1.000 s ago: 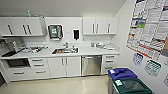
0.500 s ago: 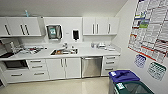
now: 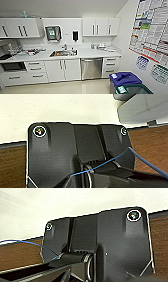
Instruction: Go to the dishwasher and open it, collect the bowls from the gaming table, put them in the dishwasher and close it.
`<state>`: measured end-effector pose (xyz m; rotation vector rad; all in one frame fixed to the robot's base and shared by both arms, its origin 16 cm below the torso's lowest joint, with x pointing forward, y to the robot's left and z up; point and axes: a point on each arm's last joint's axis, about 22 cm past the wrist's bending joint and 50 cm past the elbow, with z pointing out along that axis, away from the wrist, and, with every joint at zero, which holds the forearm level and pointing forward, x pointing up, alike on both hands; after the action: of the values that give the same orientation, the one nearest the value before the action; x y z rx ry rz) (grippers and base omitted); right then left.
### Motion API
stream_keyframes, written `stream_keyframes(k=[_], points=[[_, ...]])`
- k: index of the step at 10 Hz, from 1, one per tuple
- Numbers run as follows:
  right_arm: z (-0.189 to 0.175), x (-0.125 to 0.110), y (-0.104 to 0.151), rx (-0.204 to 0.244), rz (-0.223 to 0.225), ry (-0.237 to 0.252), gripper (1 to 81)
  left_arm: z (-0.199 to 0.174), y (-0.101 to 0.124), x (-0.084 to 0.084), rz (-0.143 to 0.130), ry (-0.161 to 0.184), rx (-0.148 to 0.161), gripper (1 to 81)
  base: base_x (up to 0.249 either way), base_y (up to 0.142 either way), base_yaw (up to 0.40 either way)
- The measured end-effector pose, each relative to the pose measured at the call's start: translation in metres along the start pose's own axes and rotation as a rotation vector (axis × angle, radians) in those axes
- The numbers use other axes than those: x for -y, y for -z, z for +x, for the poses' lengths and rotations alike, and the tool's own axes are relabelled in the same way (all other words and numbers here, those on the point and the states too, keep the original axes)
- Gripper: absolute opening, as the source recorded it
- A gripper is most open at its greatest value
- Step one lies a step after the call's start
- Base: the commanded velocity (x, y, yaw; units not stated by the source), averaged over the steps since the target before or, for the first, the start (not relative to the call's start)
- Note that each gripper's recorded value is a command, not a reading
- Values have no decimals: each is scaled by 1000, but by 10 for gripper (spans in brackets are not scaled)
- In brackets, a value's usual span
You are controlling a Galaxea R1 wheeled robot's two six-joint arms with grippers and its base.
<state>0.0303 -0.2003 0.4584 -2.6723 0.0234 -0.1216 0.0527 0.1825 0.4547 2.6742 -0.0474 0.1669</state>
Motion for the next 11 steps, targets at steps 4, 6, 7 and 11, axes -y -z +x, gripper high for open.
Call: stream_keyframes(k=[4, 6, 7, 11], points=[[2, 12, -5, -4, 18, 0, 811, -1, 5, 14, 21, 0, 1, 811, 127, 0, 0], [0, 5, -2, 1, 8, 0, 811, 0, 1, 3, 5, 0, 0, 811, 127, 0, 0], [10, -5, 1, -11, -8, 3, 811, 8, -2, -5, -9, -3, -9, 811, 127, 0, 0], [1, 4, -2, -1, 4, 0, 811, 1, 1, 3, 4, 0, -2, 811, 126, 0, 0]])
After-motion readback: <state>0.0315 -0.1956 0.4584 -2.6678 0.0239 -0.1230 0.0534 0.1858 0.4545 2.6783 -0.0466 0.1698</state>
